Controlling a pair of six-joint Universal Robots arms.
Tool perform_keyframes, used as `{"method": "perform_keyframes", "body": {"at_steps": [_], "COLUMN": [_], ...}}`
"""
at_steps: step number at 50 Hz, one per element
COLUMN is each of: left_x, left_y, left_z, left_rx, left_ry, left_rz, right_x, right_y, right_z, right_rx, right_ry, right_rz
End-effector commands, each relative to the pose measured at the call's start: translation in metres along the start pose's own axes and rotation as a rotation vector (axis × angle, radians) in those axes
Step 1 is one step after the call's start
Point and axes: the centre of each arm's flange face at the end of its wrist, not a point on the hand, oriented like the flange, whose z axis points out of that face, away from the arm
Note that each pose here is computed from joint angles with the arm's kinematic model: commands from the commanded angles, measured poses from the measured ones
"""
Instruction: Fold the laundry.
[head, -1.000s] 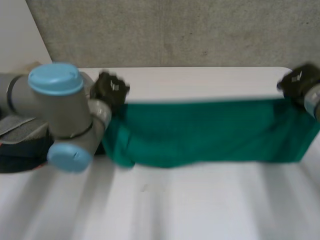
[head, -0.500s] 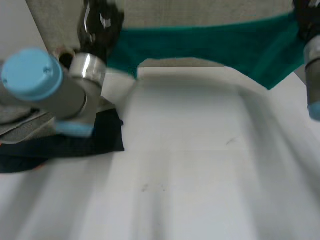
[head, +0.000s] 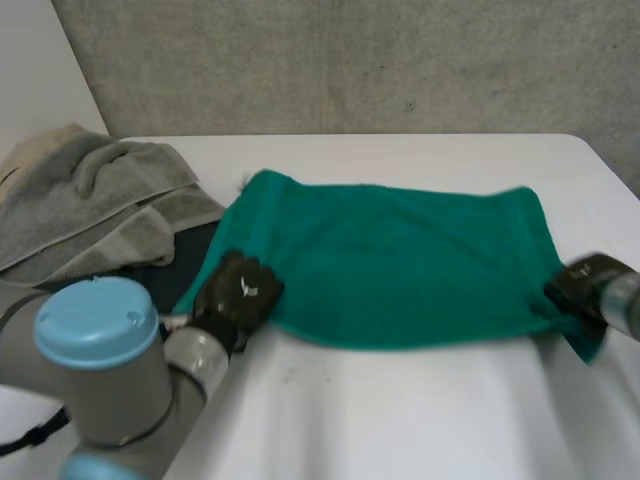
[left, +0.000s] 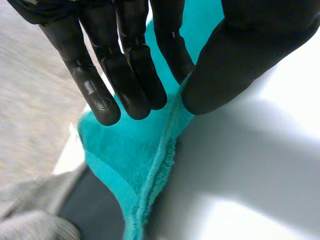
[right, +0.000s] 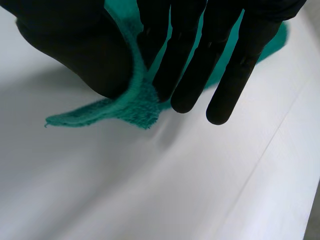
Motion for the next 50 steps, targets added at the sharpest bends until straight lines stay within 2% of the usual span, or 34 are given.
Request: {"method": "perform_keyframes", "body": {"at_steps": [1,6,12,22,24,29,33,40,43,47,50], "left_x": [0.011,0.013,0.004,-0.02,-0.021,-0.023,-0.025,-0.019,-0.014,-0.006,-0.019], "left_y": [0.006,-0.003,-0.018,-0.04,-0.041,-0.04,-0.031,-0.02,-0.019,-0.023,-0.039], "left_z": [-0.066,-0.071,-0.021,0.088,0.102,0.143,0.167,0.186,0.185,0.179,0.17], "left_rx": [-0.294,-0.324,-0.248,0.041,0.081,0.184,0.201,0.224,0.243,0.29,0.337], "left_ry": [0.176,0.239,0.157,-0.156,-0.2,-0.35,-0.422,-0.436,-0.417,-0.381,-0.419], "left_rz": [0.054,0.08,0.065,0.037,0.063,0.208,0.248,0.246,0.238,0.216,0.196], "right_x": [0.006,0.011,0.028,0.039,0.04,0.042,0.047,0.051,0.05,0.055,0.067], "right_y": [0.042,0.042,0.027,-0.015,-0.02,-0.039,-0.041,-0.047,-0.05,-0.058,-0.067], "right_z": [-0.037,-0.035,-0.015,0.051,0.059,0.094,0.117,0.142,0.141,0.127,0.104], "right_rx": [-0.194,-0.189,-0.104,0.173,0.209,0.322,0.35,0.37,0.364,0.369,0.404], "right_ry": [-0.109,-0.078,0.062,0.327,0.367,0.478,0.532,0.624,0.652,0.685,0.705], "right_rz": [-0.174,-0.186,-0.162,-0.129,-0.139,-0.163,-0.171,-0.187,-0.18,-0.135,-0.086]}}
